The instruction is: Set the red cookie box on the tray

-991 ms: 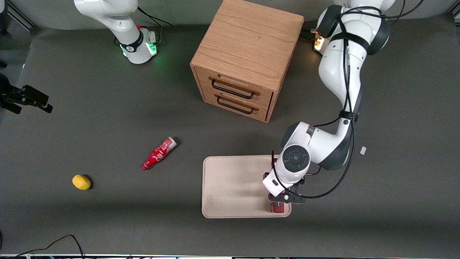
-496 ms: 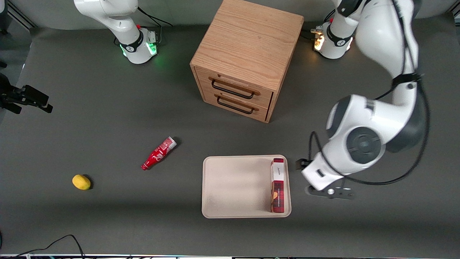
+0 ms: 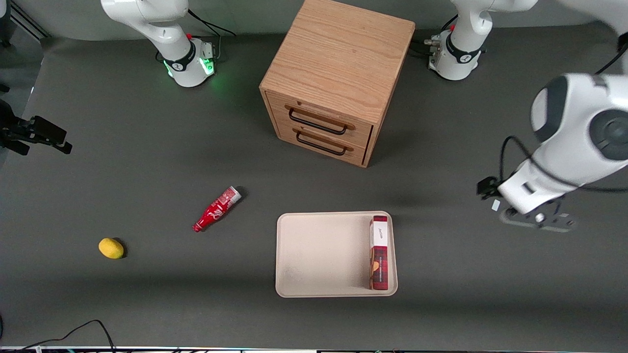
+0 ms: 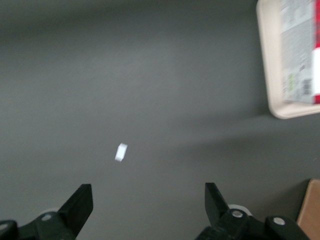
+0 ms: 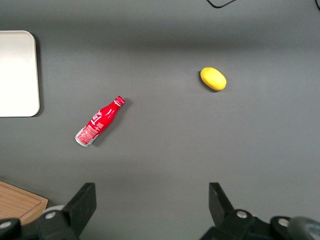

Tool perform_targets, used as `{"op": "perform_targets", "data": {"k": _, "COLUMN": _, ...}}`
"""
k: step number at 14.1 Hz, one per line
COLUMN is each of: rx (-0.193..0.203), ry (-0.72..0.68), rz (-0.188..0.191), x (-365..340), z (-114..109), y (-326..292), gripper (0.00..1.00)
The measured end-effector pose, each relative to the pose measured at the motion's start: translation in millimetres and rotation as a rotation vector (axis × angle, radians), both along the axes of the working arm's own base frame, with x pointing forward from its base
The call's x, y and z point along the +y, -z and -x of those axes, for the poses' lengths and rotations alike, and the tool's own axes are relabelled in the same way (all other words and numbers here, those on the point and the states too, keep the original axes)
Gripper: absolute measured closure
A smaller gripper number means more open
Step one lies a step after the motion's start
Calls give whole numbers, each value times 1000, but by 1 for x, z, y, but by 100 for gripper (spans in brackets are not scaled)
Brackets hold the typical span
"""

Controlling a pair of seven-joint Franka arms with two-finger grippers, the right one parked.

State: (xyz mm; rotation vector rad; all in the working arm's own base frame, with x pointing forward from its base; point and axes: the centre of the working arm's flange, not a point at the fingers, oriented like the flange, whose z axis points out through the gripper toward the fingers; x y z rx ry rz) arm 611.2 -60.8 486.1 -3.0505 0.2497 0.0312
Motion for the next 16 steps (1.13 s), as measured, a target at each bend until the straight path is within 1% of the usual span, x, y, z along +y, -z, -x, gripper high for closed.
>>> {"op": "perform_targets", "data": {"k": 2, "rx": -11, "ry": -18, "rz": 9, "x": 35, "z": 29, "y": -20, "gripper": 0}}
{"op": "perform_targets", "data": {"k": 3, "rx": -19, "ry": -7, "rz": 16, "x": 49, "z": 40, "y": -30, "gripper": 0}}
{"op": "perform_targets", "data": {"k": 5, "rx": -18, "ry": 3, "rz": 25, "x": 69, "z": 55, "y": -44, "gripper": 0}}
{"op": "perform_targets", "data": {"k": 7, "rx": -7, "ry": 5, "rz": 28, "x": 72, "z": 60, "y": -50, "gripper": 0}}
{"op": "perform_targets", "data": {"k": 10, "rx": 7, "ry": 14, "rz": 28, "x": 66, "z": 61, "y": -53, "gripper": 0}}
{"op": "perform_targets", "data": {"k": 16, "rx": 11, "ry": 16, "rz": 27, "x": 65, "z": 62, "y": -56, "gripper": 0}}
